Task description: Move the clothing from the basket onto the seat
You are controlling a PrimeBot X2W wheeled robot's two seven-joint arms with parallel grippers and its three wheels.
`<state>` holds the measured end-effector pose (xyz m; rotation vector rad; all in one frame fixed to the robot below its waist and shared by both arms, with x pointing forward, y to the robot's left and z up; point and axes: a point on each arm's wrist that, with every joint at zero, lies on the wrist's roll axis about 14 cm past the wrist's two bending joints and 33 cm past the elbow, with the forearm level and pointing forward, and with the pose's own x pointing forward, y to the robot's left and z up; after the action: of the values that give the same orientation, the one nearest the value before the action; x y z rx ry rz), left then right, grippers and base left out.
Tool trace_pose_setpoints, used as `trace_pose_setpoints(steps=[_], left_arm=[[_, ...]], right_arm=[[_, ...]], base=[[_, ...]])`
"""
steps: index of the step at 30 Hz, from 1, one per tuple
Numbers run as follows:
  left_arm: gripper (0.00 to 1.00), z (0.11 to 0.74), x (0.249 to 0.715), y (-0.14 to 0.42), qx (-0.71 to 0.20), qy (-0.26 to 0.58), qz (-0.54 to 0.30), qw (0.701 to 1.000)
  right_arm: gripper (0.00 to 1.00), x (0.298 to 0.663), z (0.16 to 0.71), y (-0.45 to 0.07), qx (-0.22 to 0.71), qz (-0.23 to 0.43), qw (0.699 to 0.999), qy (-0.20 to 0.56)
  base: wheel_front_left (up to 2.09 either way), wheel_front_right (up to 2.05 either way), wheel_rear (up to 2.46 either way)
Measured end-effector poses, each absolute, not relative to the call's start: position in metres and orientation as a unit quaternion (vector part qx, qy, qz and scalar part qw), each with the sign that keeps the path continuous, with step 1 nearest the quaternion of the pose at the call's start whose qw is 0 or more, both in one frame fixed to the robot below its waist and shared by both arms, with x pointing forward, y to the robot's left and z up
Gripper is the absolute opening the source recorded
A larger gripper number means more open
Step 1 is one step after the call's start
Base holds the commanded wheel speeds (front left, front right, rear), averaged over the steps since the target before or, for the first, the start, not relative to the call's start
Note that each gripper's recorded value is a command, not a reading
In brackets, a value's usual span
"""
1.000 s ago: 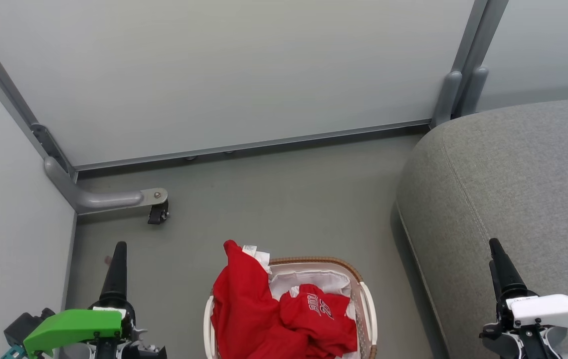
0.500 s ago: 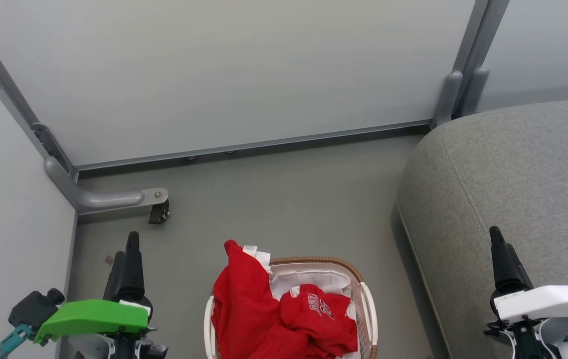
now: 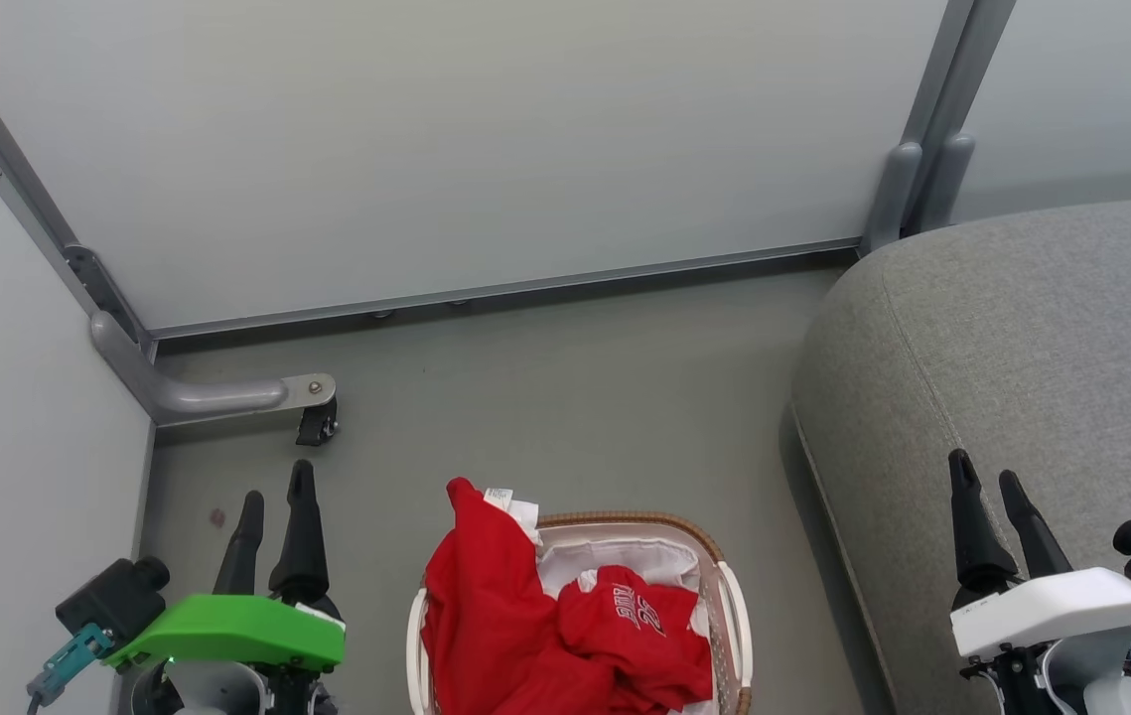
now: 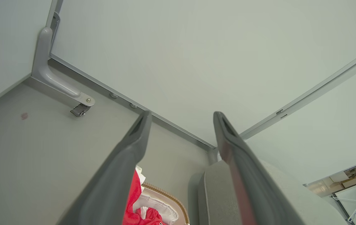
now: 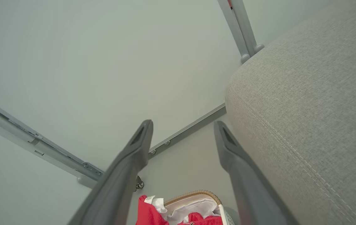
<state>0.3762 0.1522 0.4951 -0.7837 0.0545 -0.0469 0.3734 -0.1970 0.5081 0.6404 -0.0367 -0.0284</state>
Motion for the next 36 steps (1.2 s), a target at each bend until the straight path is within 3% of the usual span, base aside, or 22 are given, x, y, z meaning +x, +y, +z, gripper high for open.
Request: trace_pose_setpoints(steps=[15, 36], left_arm=[[1.00, 0.477, 0.368, 0.153, -0.308, 0.043, -0.013, 0.950], [1.00, 0.467, 0.364, 0.146, -0.230, 0.046, -0.027, 0.972]], right_arm=[[1.00, 0.370, 0.503, -0.190, 0.212, -0.001, 0.977, -0.012], [1.00, 0.370, 0.504, -0.184, 0.110, 0.017, 0.994, -0.021]], base=[[0.00, 0.00, 0.00], [0.00, 0.00, 0.00]])
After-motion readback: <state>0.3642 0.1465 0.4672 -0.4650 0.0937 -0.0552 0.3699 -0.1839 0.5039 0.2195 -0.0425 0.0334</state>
